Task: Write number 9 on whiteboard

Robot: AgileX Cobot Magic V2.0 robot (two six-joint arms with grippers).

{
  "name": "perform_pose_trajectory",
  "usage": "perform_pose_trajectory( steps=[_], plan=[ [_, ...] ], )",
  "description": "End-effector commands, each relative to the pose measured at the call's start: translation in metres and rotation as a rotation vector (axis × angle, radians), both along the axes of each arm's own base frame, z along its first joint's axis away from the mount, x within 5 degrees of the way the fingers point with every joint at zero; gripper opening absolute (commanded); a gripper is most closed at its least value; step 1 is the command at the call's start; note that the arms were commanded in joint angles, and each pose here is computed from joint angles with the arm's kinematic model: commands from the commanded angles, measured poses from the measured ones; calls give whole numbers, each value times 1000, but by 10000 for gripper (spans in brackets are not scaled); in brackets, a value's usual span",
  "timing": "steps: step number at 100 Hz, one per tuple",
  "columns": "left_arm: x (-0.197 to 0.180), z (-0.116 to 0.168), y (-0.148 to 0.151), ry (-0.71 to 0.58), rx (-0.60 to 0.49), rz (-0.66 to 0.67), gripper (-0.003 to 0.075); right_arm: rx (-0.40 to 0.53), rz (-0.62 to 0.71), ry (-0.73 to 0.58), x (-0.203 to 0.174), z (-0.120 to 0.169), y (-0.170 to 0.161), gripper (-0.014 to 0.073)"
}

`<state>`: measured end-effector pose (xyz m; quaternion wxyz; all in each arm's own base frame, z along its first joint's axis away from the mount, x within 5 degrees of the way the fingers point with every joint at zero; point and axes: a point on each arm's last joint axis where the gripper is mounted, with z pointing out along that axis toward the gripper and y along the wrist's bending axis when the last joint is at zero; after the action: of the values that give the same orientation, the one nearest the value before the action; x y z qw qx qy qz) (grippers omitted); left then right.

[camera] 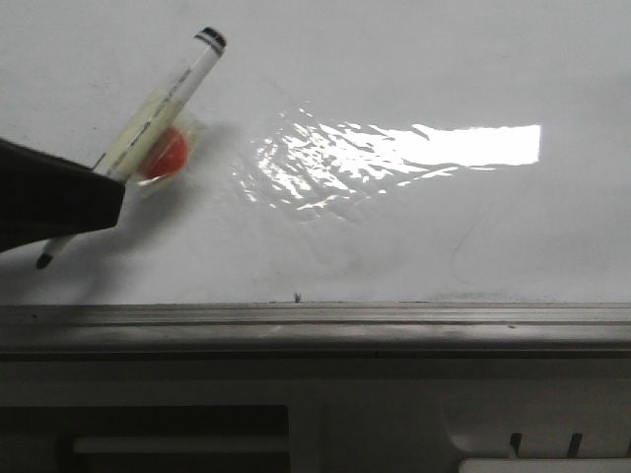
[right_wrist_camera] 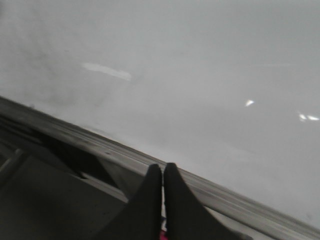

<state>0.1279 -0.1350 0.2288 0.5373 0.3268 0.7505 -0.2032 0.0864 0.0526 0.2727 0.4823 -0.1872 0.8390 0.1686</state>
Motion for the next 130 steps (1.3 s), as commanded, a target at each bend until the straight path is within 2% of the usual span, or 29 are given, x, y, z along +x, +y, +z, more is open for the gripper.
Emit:
perform_pose_trajectory(
  steps=[1,11,18,30,37,73,80,94,106,120,130],
  plan=[
    [4,27,-9,-144,-29,-54,-20,43,105,-97,7,33,17,115],
    [4,33,-12,-214,-26,-82,-20,53,217,-100,11,49,39,296],
    [1,34,-15,-251,-8,-123,-20,57,274,-102,14,58,52,358],
    [-14,34,-26,-350,69,-280,-20,61,328,-102,20,71,71,359],
    [-21,34,-31,-377,72,-336,-20,62,339,-98,24,76,78,359],
    [-30,36,-37,-395,46,-387,-20,57,404,-21,32,77,110,358],
    [-30,36,-37,-395,46,-387,-20,56,406,-19,33,77,112,313],
    [-30,36,-37,-395,46,-387,-20,61,405,-25,33,78,112,71],
    [-30,36,-37,-395,46,-387,-20,57,406,-20,33,77,112,-76],
    [-30,36,-37,-395,46,-387,2,60,405,-23,33,78,112,-76],
    [-30,36,-37,-395,46,-387,113,58,406,-22,33,78,112,-76]
  ],
)
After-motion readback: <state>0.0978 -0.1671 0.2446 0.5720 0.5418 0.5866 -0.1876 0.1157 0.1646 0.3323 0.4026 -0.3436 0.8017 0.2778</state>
